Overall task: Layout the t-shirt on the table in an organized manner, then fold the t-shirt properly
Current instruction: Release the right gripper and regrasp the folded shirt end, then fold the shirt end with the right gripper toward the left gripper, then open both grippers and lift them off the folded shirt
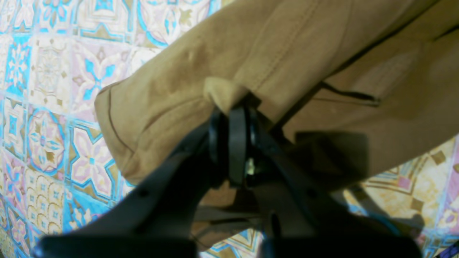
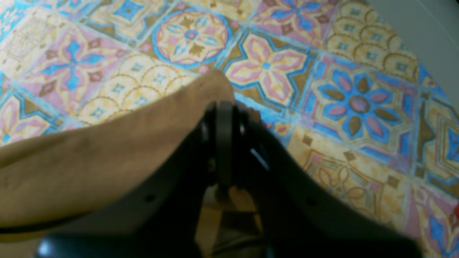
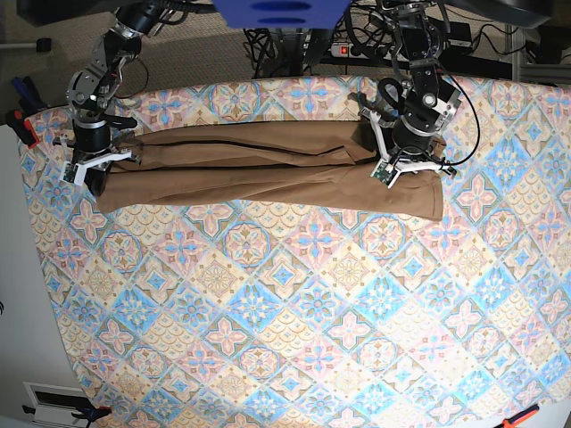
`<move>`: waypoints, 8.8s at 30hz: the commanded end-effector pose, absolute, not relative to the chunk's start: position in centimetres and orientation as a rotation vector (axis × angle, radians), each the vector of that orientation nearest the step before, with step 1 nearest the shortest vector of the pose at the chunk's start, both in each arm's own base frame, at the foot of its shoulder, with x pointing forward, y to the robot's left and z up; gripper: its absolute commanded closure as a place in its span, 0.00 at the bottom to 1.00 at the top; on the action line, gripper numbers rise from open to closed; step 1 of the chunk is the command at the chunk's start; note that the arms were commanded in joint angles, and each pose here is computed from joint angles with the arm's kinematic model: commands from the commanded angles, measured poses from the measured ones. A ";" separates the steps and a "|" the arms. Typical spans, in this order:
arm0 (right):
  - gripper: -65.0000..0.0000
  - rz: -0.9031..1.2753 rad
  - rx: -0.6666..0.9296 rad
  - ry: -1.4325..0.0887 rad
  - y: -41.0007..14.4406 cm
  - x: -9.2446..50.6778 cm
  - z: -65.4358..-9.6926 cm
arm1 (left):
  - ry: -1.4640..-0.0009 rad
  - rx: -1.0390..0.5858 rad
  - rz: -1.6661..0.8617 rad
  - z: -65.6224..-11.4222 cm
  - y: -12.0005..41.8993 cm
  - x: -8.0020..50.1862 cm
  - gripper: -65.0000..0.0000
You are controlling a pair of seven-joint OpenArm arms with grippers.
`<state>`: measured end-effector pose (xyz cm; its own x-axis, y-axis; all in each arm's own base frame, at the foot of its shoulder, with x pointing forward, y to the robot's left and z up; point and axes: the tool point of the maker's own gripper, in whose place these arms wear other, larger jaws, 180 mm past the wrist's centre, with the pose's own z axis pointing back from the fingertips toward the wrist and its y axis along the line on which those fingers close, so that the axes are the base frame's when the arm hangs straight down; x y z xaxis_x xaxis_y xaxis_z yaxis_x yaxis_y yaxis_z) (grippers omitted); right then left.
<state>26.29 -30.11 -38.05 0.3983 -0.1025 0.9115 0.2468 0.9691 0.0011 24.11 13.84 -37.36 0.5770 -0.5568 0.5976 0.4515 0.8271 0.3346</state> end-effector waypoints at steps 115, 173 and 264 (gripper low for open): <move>1.00 -0.602 0.577 -1.134 -27.5 28.7 -37.4 | -0.887 0.073 -0.499 -34.1 12.5 24.3 0.48; 1.00 0.374 0.100 -1.270 -6.9 26.5 -34.9 | -0.945 0.085 -0.468 -32.6 11.6 26.6 0.48; 0.40 0.582 0.026 -1.220 -3.3 23.8 -35.4 | -0.689 -0.677 -0.084 -41.0 9.4 22.7 0.38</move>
<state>23.26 -3.43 -36.80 0.2596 0.4286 0.8654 -0.4516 0.8460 -0.2835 22.61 9.43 -41.21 0.7797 0.1575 0.6060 0.2760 0.7823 -0.5585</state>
